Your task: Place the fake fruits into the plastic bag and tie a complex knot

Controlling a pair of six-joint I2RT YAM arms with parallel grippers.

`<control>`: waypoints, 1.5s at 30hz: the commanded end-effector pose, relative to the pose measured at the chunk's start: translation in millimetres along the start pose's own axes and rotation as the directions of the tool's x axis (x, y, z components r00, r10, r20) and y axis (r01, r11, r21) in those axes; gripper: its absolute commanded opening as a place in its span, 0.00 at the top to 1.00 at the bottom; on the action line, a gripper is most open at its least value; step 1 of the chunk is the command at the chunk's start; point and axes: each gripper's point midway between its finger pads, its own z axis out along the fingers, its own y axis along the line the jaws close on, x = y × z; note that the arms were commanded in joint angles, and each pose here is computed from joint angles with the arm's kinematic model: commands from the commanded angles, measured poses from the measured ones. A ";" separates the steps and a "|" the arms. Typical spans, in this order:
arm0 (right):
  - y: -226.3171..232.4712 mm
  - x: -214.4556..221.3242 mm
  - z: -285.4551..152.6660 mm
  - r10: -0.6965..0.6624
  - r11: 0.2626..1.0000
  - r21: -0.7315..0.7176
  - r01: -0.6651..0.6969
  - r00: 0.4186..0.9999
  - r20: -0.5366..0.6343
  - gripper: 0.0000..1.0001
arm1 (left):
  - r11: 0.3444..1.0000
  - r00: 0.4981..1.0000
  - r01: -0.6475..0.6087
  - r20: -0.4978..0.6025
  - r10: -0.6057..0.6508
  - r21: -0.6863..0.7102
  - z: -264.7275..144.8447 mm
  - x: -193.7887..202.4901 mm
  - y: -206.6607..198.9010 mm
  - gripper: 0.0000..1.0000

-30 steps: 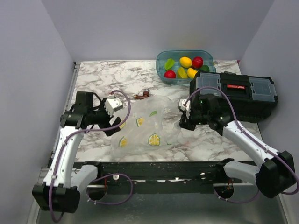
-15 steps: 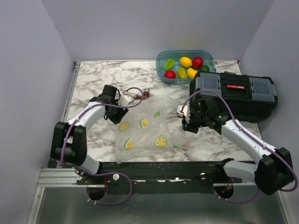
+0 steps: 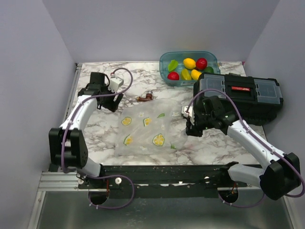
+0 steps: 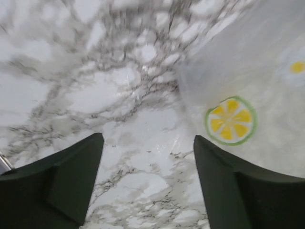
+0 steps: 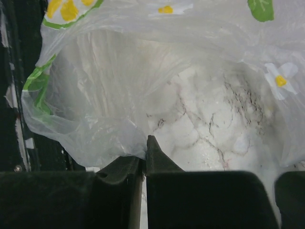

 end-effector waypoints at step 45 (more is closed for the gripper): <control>23.4 -98.4 -46.2 0.168 0.983 0.029 -0.183 0.947 0.275 0.08 | 0.958 0.981 -0.178 0.117 0.155 0.225 -82.4 -79.9 -204.9 1.00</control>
